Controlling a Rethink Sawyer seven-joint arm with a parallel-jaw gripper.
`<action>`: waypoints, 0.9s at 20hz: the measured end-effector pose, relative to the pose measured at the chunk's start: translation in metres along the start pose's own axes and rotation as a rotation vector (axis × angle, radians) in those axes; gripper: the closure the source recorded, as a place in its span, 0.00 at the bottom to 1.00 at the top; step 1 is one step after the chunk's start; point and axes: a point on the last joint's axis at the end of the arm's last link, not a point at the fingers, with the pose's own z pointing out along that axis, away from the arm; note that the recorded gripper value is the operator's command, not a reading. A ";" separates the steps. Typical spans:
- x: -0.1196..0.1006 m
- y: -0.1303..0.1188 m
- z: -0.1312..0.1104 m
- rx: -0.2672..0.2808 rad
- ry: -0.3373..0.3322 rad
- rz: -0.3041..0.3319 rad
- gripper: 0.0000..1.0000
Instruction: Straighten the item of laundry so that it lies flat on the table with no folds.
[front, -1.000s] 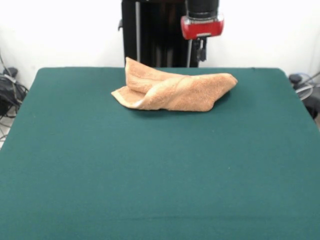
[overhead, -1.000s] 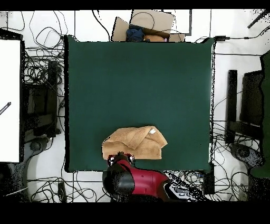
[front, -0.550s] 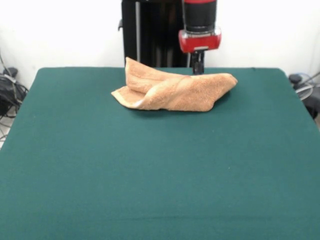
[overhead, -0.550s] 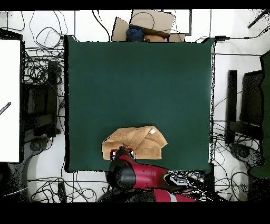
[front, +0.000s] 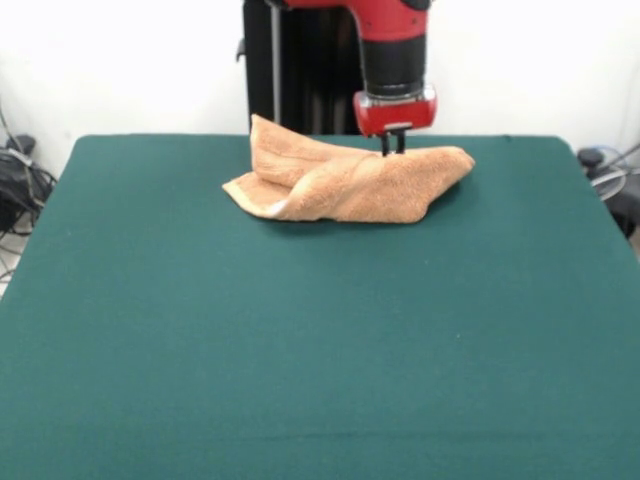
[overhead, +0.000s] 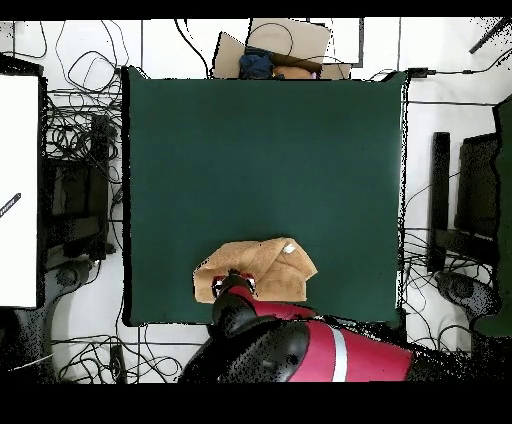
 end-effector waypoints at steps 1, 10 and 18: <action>0.000 0.000 0.002 -0.001 0.000 0.000 1.00; -0.006 -0.002 0.009 -0.006 -0.020 -0.015 1.00; -0.015 -0.002 0.007 -0.033 -0.078 -0.025 1.00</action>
